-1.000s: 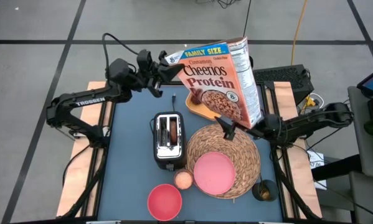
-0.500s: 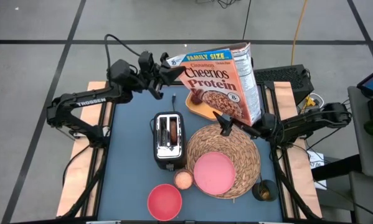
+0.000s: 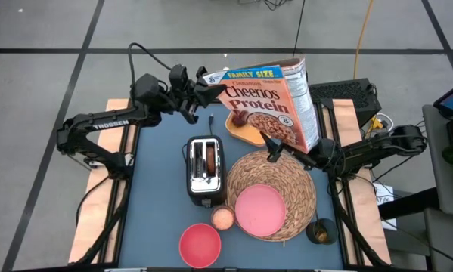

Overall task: Arrange a breakfast setting
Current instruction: Pour the cereal into the orange bowl

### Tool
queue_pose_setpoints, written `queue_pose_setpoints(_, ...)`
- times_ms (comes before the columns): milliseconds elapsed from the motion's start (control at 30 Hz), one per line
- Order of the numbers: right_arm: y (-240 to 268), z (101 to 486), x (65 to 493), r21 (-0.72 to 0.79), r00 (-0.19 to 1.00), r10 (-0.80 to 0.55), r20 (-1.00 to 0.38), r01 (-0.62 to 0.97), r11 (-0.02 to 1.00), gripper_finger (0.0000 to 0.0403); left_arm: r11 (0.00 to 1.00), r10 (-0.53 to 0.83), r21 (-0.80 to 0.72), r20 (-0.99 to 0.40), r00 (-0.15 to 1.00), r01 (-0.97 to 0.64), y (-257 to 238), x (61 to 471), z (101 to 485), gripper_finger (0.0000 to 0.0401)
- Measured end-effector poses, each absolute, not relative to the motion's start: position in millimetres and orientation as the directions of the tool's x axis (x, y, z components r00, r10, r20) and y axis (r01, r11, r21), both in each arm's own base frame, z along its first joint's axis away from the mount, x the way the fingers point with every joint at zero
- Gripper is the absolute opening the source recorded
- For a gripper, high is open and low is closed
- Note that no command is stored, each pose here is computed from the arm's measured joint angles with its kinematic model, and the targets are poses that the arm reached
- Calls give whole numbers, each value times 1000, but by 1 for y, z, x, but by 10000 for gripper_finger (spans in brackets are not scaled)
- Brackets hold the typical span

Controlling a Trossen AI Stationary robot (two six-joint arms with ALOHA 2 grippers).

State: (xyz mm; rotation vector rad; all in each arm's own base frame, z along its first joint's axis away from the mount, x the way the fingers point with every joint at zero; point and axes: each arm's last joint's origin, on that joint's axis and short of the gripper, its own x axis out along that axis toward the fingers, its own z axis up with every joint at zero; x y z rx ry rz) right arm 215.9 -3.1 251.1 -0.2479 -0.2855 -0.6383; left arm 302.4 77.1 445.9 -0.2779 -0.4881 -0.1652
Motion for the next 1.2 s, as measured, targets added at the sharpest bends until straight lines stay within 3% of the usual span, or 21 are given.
queue_pose_setpoints(133,-3,251,216,-147,779,-526,342,597,789,329,946,-95,-227,483,871,230,77,302,446,2)
queue_pose_setpoints(400,3,258,216,-232,841,-309,444,441,867,329,938,-99,-246,482,871,243,77,302,446,2)
queue_pose_setpoints(700,0,265,212,-129,798,-314,515,434,891,323,940,-125,-222,481,868,258,67,305,446,2)
queue_pose_setpoints(1200,-2,265,213,-130,816,-233,529,348,928,205,940,-192,-181,420,887,289,62,308,441,15)
